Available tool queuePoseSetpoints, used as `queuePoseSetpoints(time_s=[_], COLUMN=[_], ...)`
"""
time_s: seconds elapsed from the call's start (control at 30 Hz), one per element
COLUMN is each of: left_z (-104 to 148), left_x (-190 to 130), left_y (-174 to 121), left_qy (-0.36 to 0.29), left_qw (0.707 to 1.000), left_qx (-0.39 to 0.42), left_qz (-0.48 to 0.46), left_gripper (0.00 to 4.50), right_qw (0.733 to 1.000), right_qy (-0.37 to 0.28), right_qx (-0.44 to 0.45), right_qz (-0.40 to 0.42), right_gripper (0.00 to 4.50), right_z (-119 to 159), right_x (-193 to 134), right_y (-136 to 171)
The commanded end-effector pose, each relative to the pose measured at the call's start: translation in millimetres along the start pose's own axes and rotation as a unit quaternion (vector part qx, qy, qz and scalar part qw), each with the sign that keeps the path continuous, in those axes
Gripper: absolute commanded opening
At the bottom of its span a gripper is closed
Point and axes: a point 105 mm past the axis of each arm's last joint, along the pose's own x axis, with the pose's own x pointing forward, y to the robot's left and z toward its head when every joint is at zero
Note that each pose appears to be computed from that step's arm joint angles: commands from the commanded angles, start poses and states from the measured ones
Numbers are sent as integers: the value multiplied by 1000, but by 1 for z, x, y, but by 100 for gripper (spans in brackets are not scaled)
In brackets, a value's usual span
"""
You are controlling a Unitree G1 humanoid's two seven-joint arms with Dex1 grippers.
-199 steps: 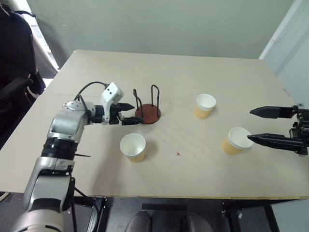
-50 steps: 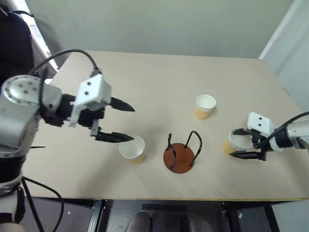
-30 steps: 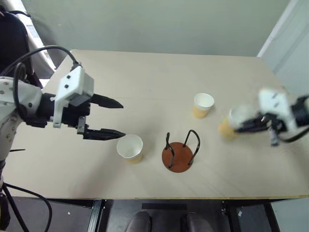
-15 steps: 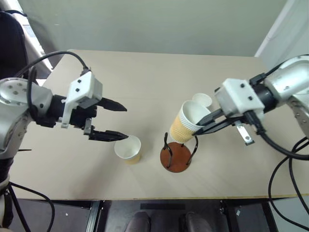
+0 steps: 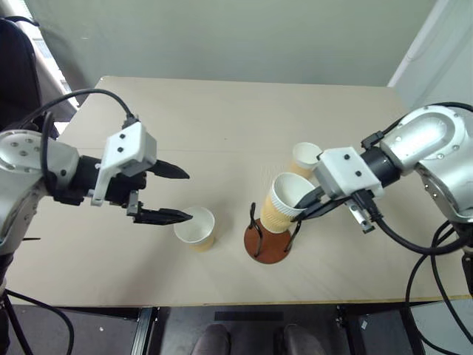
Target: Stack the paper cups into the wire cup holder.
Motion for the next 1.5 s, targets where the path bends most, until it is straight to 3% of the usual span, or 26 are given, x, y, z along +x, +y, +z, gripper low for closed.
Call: queuePoseSetpoints(time_s=[0.03,0.2,0.33,0.47,0.57,1.13,1.23,1.5], left_z=[7,4,-2,-5,-5,-7,-5,-6], left_x=[-9,-9,-10,-8,-7,-6,-7,-9], left_y=[1,3,4,5,4,-6,-8,-8], left_qy=[3,14,27,31,30,25,22,29], left_qw=[1000,1000,999,999,999,999,999,999], left_qx=[19,15,10,9,10,-11,-10,-9], left_qz=[18,24,30,32,32,34,33,38], left_gripper=[450,450,450,450,450,450,450,450], right_qw=[1000,999,986,956,955,966,966,969], right_qy=[15,21,52,140,130,152,157,177], right_qx=[-13,-8,17,52,88,133,132,86], right_qz=[-12,-34,-158,-252,-251,-163,-156,-150], right_gripper=[126,312,447,447,447,447,393,96], right_z=[-1,-6,-28,-88,-111,-151,-154,-145], right_x=[-1,-11,-51,-76,-72,-32,-28,-34], right_y=[-2,-9,-55,-98,-106,-92,-91,-93])
